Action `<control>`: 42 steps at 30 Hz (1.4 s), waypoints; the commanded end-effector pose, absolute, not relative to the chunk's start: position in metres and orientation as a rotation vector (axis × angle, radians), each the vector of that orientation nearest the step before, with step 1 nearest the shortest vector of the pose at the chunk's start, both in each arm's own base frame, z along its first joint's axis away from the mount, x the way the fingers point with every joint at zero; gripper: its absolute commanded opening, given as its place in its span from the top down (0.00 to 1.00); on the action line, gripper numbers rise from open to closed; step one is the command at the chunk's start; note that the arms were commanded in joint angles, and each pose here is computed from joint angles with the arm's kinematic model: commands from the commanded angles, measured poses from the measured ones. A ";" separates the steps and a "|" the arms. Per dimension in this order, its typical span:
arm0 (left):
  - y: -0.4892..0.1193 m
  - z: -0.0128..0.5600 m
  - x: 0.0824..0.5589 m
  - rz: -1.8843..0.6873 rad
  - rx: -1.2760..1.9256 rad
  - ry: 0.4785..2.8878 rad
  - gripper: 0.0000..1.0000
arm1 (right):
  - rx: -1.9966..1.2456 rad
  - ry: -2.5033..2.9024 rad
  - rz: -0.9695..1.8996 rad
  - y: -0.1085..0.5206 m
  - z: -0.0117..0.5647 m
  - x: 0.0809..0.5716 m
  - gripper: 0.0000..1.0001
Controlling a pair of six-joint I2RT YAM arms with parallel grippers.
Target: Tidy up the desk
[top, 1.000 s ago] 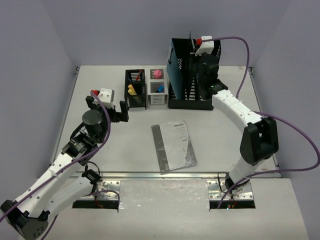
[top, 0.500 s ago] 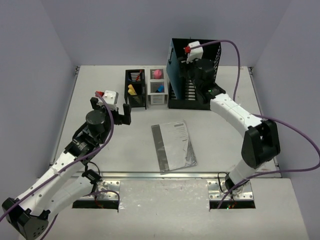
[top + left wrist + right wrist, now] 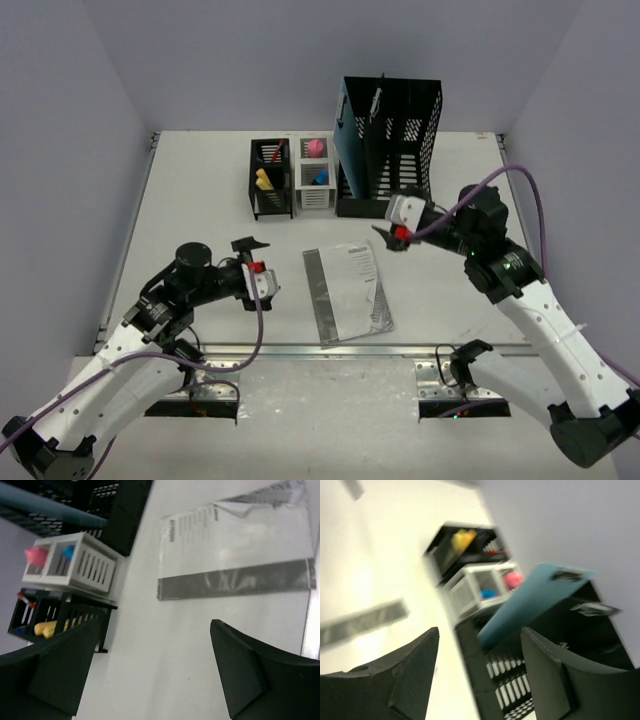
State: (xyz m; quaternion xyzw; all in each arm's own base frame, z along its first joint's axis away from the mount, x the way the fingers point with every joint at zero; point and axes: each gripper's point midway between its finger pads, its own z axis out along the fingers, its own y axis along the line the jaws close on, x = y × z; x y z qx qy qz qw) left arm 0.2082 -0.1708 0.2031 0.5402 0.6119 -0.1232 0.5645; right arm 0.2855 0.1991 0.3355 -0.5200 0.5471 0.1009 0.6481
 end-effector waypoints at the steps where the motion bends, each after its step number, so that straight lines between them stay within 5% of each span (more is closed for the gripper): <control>1: -0.189 0.170 0.171 -0.358 1.687 1.124 0.09 | -1.689 1.212 0.345 0.191 0.215 0.215 0.34; 11: -0.221 0.135 0.171 -0.534 1.895 0.938 0.13 | -1.947 1.042 0.360 0.145 0.102 0.195 0.36; 21: -0.249 0.094 0.177 -0.474 1.964 0.661 0.12 | -1.942 0.565 0.322 0.149 0.079 0.203 0.25; 42: -0.281 0.021 0.173 -0.465 2.099 0.501 0.11 | -2.004 0.465 0.291 0.146 0.020 0.226 0.27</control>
